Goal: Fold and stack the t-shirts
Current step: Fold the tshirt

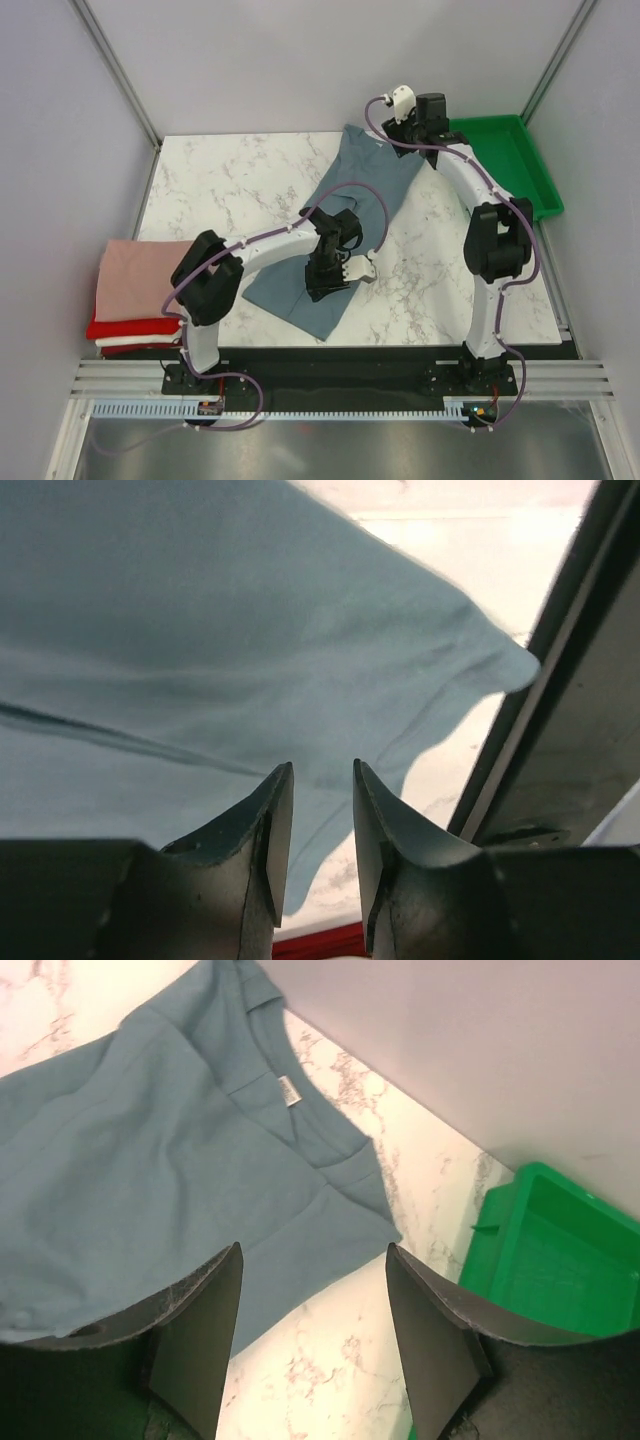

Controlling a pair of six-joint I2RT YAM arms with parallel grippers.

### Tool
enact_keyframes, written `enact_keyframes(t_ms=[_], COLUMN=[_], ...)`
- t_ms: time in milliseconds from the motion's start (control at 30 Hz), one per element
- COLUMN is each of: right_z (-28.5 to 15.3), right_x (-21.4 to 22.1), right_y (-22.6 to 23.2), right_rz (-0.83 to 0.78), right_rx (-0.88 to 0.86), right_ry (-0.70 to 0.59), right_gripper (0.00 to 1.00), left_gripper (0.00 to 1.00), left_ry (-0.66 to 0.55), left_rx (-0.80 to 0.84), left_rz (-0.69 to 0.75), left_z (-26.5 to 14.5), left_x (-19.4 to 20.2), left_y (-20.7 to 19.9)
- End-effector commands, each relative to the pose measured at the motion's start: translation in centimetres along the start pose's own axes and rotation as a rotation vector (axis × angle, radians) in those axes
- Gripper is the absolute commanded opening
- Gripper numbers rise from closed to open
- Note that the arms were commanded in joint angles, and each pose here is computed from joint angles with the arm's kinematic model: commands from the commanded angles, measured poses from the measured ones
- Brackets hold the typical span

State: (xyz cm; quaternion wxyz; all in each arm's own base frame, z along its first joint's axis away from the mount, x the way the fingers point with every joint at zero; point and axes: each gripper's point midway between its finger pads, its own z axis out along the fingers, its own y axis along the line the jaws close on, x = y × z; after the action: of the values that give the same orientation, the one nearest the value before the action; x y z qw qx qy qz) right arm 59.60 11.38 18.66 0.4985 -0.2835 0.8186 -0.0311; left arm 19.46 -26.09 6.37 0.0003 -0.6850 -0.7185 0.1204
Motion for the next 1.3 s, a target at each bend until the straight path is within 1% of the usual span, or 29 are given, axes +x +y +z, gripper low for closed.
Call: enact_keyframes(t_ms=[0, 100, 233, 433, 467, 533, 567, 600, 633, 867, 1067, 1200, 1267], right_z=[0.2, 0.6, 1.5, 2.8, 3.3, 3.8, 4.3, 4.7, 5.2, 7.6, 9.4, 10.5, 10.9], right_x=[3.4, 6.5, 9.6, 11.4, 12.3, 12.3, 13.1, 12.6, 13.7, 13.8, 12.3, 12.3, 11.7], right_y=[3.7, 4.7, 5.6, 5.9, 6.2, 6.2, 6.6, 6.5, 7.2, 8.7, 10.3, 11.7, 12.1], right_rz=[0.017, 0.030, 0.043, 0.020, 0.020, 0.019, 0.020, 0.020, 0.026, 0.046, 0.049, 0.065, 0.033], right_rx=[-0.100, -0.125, -0.149, -0.149, -0.155, -0.161, -0.174, -0.175, -0.198, -0.241, -0.270, -0.301, -0.299], right_ry=[0.077, 0.148, 0.219, 0.267, 0.288, 0.292, 0.308, 0.297, 0.323, 0.326, 0.282, 0.270, 0.259], right_gripper=[0.67, 0.66, 0.65, 0.65, 0.65, 0.65, 0.65, 0.65, 0.65, 0.65, 0.65, 0.65, 0.65], left_gripper=[0.37, 0.37, 0.36, 0.36, 0.36, 0.36, 0.36, 0.36, 0.36, 0.36, 0.36, 0.38, 0.37], left_ry=[-0.036, -0.062, -0.056, -0.054, -0.060, -0.058, -0.063, -0.062, -0.061, -0.062, -0.086, -0.113, -0.121], left_rx=[-0.001, 0.046, 0.087, 0.112, 0.113, 0.128, 0.127, 0.130, 0.131, 0.166, 0.172, 0.165, 0.168], left_rz=[-0.015, -0.032, -0.067, -0.079, -0.079, -0.080, -0.075, -0.062, -0.062, -0.032, -0.034, -0.036, -0.037], left_z=[3.0, 4.7, 6.2, 7.3, 7.3, 7.8, 7.8, 8.0, 8.3, 9.5, 9.5, 9.0, 9.0], left_x=[-0.9, -1.4, -1.2, -1.7, -2.0, -2.6, -3.0, -3.5, -4.0, -7.0, -8.6, -9.8, -10.1], left_y=[1.5, 1.0, 0.4, -0.4, -0.5, -1.1, -1.1, -1.5, -1.4, -3.1, -3.2, -2.8, -2.8])
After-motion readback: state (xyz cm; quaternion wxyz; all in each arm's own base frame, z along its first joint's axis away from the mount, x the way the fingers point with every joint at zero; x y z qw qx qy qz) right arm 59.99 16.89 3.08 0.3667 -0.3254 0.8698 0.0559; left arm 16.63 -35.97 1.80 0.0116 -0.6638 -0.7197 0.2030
